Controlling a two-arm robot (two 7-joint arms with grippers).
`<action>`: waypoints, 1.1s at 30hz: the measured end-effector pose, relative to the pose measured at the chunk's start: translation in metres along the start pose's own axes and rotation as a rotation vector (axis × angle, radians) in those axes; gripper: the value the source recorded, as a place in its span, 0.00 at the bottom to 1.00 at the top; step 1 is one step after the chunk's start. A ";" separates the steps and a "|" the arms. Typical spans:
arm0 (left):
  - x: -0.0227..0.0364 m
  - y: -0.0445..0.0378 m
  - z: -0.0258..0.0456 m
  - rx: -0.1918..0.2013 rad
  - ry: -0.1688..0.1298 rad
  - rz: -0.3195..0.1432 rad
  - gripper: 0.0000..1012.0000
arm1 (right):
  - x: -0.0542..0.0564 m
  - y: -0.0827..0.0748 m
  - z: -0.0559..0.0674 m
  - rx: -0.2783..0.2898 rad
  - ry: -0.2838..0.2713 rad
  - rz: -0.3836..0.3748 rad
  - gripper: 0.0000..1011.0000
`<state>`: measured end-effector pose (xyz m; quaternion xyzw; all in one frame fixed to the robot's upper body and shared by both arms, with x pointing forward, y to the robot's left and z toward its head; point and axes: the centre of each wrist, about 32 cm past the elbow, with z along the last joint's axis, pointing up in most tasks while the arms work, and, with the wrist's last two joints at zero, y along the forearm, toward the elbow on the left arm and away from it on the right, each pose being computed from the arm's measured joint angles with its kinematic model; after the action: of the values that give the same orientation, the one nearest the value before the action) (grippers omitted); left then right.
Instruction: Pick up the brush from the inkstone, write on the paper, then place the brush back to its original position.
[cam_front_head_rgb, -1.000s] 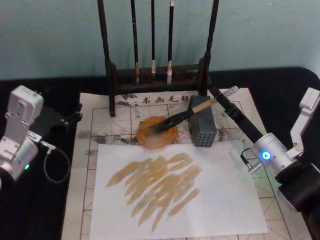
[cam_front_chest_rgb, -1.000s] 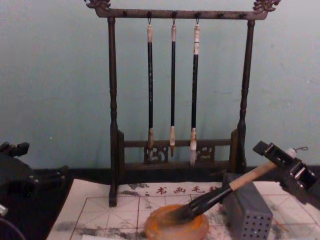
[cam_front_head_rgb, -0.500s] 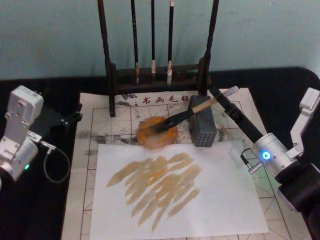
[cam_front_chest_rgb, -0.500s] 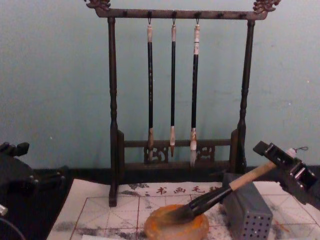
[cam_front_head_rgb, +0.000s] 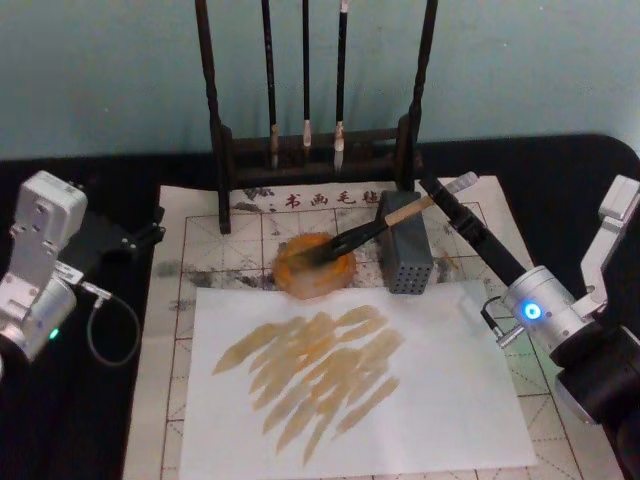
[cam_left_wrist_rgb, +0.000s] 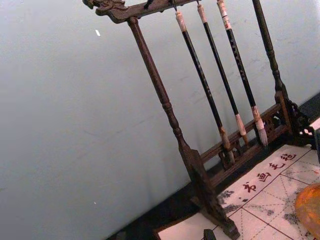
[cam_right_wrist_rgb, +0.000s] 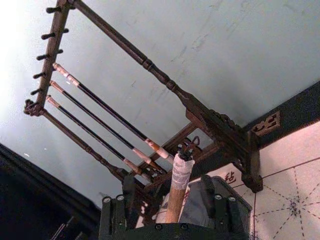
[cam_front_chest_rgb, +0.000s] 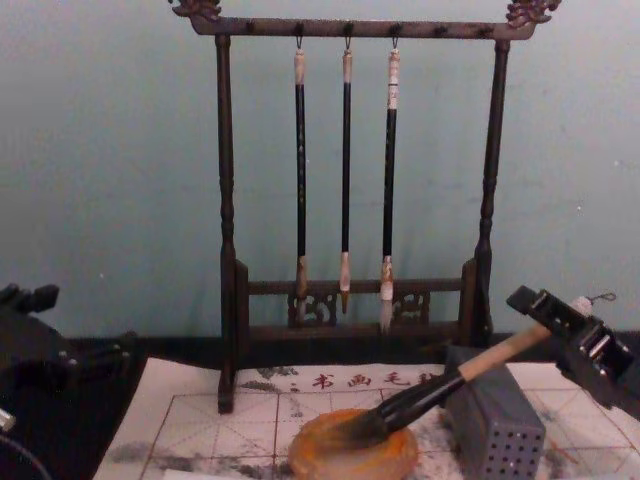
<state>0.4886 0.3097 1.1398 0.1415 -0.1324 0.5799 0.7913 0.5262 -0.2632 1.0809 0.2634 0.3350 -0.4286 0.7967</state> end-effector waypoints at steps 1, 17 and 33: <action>0.0000 0.0000 0.0000 0.000 0.000 0.000 0.99 | 0.000 0.000 0.000 0.000 0.000 0.000 0.85; 0.0000 0.0000 0.0000 0.000 0.000 0.000 0.99 | 0.000 0.000 0.000 0.000 0.000 0.000 0.35; 0.0000 0.0000 0.0000 0.000 0.000 0.000 0.99 | 0.000 0.000 0.000 0.000 0.000 0.000 0.17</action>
<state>0.4886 0.3097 1.1398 0.1415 -0.1325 0.5799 0.7913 0.5262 -0.2632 1.0808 0.2633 0.3349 -0.4285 0.7968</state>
